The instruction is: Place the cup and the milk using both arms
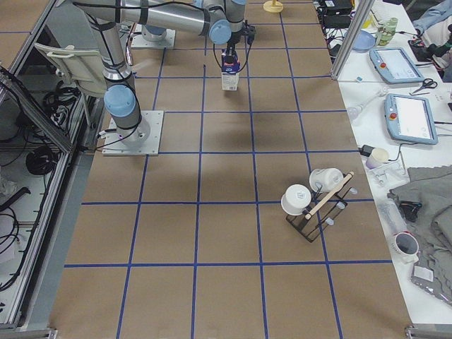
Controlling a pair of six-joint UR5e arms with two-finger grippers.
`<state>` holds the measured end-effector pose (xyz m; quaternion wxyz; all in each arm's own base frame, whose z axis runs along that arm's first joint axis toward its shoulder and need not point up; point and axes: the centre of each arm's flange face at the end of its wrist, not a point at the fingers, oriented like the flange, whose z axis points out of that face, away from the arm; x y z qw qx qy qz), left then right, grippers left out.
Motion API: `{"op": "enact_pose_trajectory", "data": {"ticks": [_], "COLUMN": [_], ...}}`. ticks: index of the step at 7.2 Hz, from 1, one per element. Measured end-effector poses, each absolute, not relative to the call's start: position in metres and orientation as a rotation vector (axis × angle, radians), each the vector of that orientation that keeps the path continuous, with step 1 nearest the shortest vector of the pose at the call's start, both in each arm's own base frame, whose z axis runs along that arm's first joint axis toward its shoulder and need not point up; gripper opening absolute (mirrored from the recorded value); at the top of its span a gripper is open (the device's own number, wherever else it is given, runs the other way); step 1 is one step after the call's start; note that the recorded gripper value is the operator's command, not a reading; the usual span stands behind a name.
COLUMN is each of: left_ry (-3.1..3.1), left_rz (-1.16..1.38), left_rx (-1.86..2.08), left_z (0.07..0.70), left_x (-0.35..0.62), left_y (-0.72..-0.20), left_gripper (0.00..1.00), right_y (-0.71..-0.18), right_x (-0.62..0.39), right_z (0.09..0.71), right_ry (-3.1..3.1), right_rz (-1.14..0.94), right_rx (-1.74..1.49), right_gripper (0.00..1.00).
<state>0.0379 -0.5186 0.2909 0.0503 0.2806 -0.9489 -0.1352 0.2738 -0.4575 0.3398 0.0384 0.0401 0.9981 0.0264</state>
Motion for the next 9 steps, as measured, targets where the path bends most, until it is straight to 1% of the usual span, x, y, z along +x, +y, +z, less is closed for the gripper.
{"op": "enact_pose_trajectory", "data": {"ticks": [1,3,5,6,8,9], "left_ry": [-2.877,-2.827,-2.806,-2.804,-2.826,-2.837], "left_rz": [-0.402,-0.402,-0.43,-0.455,-0.528,-0.56], "left_rx": [0.89,0.972,0.984,0.971,0.928,0.913], "left_z": [0.302,0.307,0.303,0.298,0.276,0.266], "left_x": [0.007,-0.061,-0.125,-0.15,-0.189,-0.199], "left_y": [-0.526,-0.532,-0.525,-0.52,-0.511,-0.508], "left_gripper": [0.0,0.0,0.0,0.0,0.0,0.14], "right_y": [-0.459,-0.46,-0.462,-0.465,-0.487,-0.5], "right_x": [0.278,0.279,0.279,0.278,0.269,0.259], "right_z": [0.335,0.33,0.329,0.334,0.378,0.413], "right_ry": [3.062,3.07,3.077,3.08,3.106,3.117], "right_rz": [0.082,0.082,0.077,0.058,-0.029,-0.038], "right_rx": [0.115,0.104,0.086,0.069,0.061,0.053], "right_gripper": [0.36,0.64,0.98,1.0,1.0,1.0]}}
